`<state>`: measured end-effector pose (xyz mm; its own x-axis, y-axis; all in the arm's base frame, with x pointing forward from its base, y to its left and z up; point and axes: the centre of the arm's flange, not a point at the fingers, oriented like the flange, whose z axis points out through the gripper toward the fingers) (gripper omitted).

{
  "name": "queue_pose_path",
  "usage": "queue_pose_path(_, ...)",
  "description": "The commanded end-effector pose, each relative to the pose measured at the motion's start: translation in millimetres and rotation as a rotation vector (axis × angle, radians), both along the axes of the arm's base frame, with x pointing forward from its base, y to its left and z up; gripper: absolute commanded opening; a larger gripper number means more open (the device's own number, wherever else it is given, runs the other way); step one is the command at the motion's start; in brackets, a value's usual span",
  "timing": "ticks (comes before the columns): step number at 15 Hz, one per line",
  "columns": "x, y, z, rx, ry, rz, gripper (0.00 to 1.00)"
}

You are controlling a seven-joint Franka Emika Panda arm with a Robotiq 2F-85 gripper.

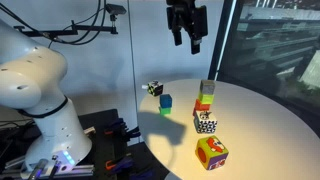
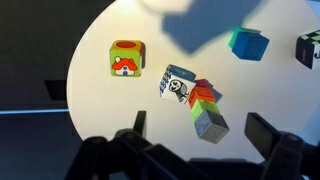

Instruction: Pick up the gray block and put it on the table

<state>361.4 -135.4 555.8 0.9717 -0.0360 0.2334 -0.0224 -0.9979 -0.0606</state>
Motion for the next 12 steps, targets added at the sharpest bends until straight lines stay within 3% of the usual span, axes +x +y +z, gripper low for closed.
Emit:
queue_pose_path(1,-0.1,-0.1,1.3,-0.001,-0.003,0.0,1.0)
queue_pose_path(12,12.7,3.3,13.1,0.0,0.012,-0.028,1.0)
